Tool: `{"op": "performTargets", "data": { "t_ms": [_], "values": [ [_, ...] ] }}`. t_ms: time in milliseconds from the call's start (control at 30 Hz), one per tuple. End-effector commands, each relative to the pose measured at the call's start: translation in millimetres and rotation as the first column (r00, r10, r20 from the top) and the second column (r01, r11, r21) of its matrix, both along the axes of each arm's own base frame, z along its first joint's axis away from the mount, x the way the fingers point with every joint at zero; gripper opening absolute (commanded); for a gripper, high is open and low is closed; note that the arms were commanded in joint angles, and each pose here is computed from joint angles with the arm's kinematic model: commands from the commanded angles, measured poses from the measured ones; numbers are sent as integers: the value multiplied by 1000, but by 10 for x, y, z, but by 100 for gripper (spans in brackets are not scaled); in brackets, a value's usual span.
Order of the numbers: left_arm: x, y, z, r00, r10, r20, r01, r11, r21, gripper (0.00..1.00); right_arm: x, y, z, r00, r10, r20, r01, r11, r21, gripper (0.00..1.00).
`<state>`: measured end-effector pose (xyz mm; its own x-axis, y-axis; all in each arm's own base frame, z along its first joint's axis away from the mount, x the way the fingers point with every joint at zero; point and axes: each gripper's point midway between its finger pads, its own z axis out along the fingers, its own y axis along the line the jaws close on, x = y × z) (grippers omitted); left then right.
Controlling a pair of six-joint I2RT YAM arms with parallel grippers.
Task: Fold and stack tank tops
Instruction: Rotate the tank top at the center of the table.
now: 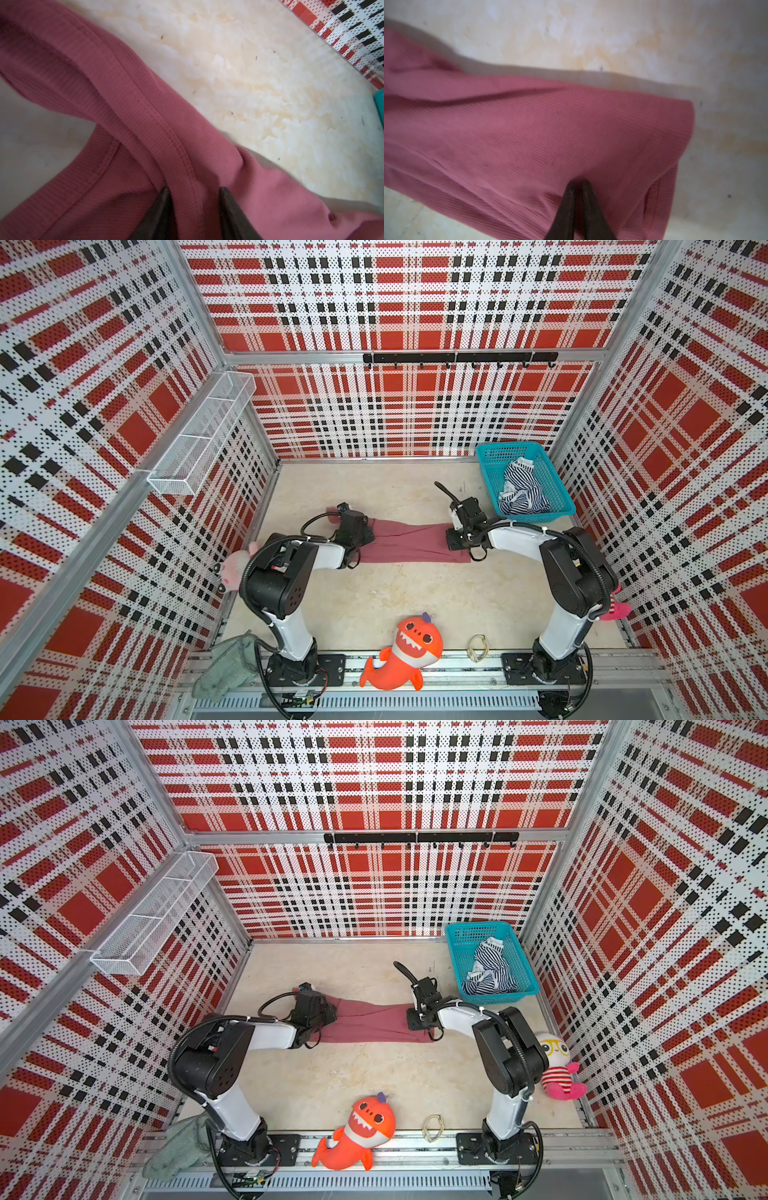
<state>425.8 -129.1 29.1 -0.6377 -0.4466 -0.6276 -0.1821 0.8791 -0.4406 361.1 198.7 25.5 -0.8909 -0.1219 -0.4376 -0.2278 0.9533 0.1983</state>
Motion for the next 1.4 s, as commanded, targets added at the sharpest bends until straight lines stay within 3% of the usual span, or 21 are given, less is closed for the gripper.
{"op": "performTargets", "data": {
  "t_ms": [0,233,433,567,700,867,1000,1167,1267,1367],
  "values": [
    [145,-192,-134,998,-50,-31,48,997,-66,42,-146,-30,-30,999,-27,-19,27,999,30,12],
    [776,-733,-316,988,-149,-33,143,980,-137,44,-860,260,-263,989,-50,-142,74,983,168,11],
    [1088,-1271,-506,958,-279,-60,264,946,-186,47,-1385,1002,-135,979,107,-175,-25,909,416,12],
    [1213,-1522,-526,926,-370,-72,359,925,-128,52,-1269,906,167,995,52,-80,-16,917,400,18],
    [1358,-1606,-455,906,-418,-64,414,908,-68,59,-1046,749,623,996,48,72,-66,958,280,33],
    [1499,-1603,29,890,-454,27,454,891,-2,75,-792,404,763,996,-31,86,14,980,198,36],
    [1495,-1545,625,871,-479,110,473,878,77,90,-710,242,721,996,-70,50,58,977,205,35],
    [1306,-1377,1273,862,-475,177,453,879,149,95,-730,171,587,998,-64,-13,65,979,195,34],
    [1042,-1152,1382,885,-437,163,414,897,156,96,-705,159,540,998,-52,-23,56,979,196,34],
    [711,-890,1222,920,-369,129,364,929,63,92,-645,164,471,999,-44,-29,49,979,200,34]
  ]
}}
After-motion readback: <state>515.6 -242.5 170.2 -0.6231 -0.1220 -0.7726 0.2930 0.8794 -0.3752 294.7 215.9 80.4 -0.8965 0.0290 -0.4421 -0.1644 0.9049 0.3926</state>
